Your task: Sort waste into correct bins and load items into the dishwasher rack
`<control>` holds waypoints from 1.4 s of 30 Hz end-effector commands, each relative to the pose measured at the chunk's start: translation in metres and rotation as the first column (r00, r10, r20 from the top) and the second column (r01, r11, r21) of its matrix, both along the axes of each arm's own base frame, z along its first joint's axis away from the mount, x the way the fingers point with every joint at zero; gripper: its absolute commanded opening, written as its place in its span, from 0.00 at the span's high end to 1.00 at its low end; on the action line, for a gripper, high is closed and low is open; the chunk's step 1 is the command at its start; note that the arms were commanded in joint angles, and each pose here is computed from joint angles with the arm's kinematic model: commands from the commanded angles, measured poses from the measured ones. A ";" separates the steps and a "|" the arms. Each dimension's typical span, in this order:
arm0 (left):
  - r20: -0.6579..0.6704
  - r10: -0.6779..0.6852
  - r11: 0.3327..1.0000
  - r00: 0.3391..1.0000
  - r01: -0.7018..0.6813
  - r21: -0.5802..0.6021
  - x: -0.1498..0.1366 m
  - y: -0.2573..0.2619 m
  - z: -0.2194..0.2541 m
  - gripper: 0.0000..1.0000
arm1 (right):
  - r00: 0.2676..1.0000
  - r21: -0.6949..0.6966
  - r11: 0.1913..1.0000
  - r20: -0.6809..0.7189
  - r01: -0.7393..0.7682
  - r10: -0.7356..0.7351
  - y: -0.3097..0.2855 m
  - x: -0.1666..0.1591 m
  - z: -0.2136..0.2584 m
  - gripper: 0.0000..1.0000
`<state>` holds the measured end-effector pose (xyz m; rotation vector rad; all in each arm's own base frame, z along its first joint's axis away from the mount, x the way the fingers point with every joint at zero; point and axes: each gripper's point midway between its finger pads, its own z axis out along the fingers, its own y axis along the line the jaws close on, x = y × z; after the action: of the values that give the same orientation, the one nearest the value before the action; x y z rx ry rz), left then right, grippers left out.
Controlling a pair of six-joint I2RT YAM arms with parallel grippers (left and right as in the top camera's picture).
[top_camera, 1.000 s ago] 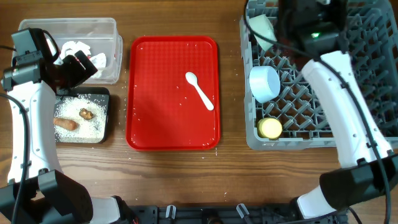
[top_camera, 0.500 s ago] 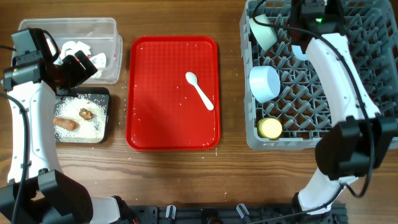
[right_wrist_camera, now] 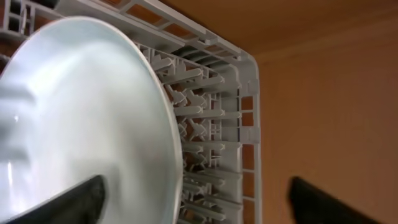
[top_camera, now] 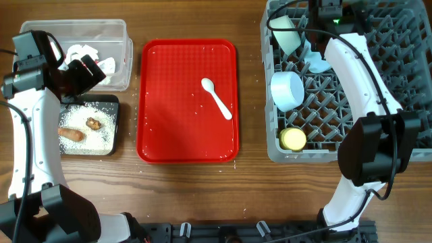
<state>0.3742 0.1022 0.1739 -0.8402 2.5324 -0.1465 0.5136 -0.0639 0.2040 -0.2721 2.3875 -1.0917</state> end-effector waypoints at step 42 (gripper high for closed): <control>0.014 -0.001 1.000 1.000 0.001 0.012 0.002 0.004 0.005 0.00 | 0.914 0.896 0.287 -0.385 0.338 0.124 0.348 -0.079 -0.205 0.49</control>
<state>0.3742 0.1022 0.1739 -0.8402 2.5324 -0.1465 0.4319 0.2886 0.0208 0.0383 2.9311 0.6709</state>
